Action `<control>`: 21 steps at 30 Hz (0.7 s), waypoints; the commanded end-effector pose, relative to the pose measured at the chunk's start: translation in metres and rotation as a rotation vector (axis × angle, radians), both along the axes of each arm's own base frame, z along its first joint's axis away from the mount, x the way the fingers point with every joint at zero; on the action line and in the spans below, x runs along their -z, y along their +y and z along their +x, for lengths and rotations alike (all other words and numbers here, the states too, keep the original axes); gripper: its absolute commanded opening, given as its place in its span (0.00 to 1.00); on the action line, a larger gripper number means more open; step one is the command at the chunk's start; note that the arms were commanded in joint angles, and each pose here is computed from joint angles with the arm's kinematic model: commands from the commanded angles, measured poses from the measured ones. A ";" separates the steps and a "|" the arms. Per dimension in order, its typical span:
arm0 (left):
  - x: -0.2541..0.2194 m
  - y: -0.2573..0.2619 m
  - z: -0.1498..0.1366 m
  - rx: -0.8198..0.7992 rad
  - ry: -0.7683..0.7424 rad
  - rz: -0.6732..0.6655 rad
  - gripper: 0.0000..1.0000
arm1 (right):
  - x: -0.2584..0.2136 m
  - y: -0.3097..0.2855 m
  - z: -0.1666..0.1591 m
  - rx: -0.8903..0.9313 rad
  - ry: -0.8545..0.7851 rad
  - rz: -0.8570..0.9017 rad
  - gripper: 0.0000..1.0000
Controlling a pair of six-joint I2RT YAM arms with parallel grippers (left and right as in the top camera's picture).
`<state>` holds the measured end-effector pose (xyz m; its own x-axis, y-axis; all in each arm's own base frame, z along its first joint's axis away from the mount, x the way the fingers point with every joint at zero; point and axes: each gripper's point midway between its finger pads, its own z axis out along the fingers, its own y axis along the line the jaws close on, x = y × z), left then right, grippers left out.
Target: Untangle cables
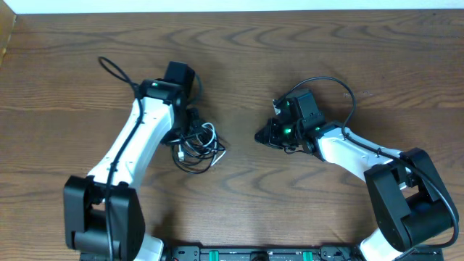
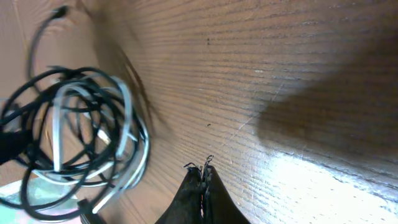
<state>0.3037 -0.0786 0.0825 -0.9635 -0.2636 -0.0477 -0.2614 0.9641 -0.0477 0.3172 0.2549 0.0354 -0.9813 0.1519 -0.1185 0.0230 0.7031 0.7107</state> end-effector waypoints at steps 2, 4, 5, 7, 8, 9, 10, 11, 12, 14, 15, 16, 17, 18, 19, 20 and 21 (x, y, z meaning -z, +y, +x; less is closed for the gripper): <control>0.025 -0.026 -0.009 0.049 0.054 -0.046 0.13 | -0.008 0.003 0.003 -0.015 -0.024 0.011 0.01; 0.032 -0.031 -0.010 0.068 0.065 -0.042 0.15 | -0.008 0.003 0.002 -0.015 -0.023 0.011 0.01; 0.034 -0.034 -0.011 0.074 0.069 -0.041 0.15 | -0.007 0.003 0.002 -0.015 -0.023 0.011 0.01; 0.039 -0.038 -0.011 0.077 0.077 -0.038 0.15 | -0.008 0.003 0.002 -0.015 -0.023 0.011 0.01; 0.042 -0.040 -0.011 0.075 0.080 -0.037 0.15 | -0.008 0.003 0.002 -0.015 -0.023 0.011 0.01; 0.044 -0.042 -0.011 0.072 0.081 -0.037 0.16 | -0.008 0.004 0.002 -0.017 -0.023 0.013 0.01; 0.046 -0.043 -0.011 0.067 0.082 -0.037 0.16 | -0.008 0.004 0.002 -0.019 -0.023 0.017 0.01; 0.048 -0.045 -0.011 0.064 0.081 -0.037 0.16 | -0.009 0.005 0.001 -0.022 -0.022 0.021 0.01; 0.050 -0.046 -0.010 0.066 0.079 -0.038 0.17 | -0.009 0.005 0.001 -0.024 -0.021 0.023 0.01; 0.056 -0.050 -0.009 0.070 0.073 -0.039 0.17 | -0.009 0.005 0.001 -0.025 -0.020 0.024 0.01; 0.058 -0.051 -0.008 0.065 0.069 -0.041 0.17 | -0.010 0.006 0.000 -0.029 -0.018 0.029 0.01; 0.061 -0.052 -0.006 0.056 0.066 -0.042 0.17 | -0.011 0.007 -0.001 -0.035 -0.014 0.038 0.01; 0.063 -0.053 -0.006 0.049 0.065 -0.043 0.17 | -0.013 0.009 -0.004 -0.048 -0.006 0.055 0.01; 0.066 -0.054 -0.005 0.040 0.064 -0.044 0.17 | -0.015 0.012 -0.006 -0.062 -0.001 0.074 0.01; 0.069 -0.055 -0.005 0.036 0.065 -0.044 0.17 | -0.019 0.015 -0.008 -0.078 0.002 0.099 0.01; 0.072 -0.055 -0.004 0.033 0.069 -0.043 0.16 | -0.021 0.018 -0.009 -0.091 0.001 0.117 0.01; 0.074 -0.055 -0.004 0.033 0.072 -0.041 0.17 | -0.024 0.020 -0.010 -0.104 0.002 0.137 0.01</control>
<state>0.3052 -0.1330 0.0210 -0.9786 -0.2056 0.0005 -0.2049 0.9748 -0.0878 0.3125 0.2622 0.0419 -0.9871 0.1229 -0.1023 0.0057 0.6666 0.7454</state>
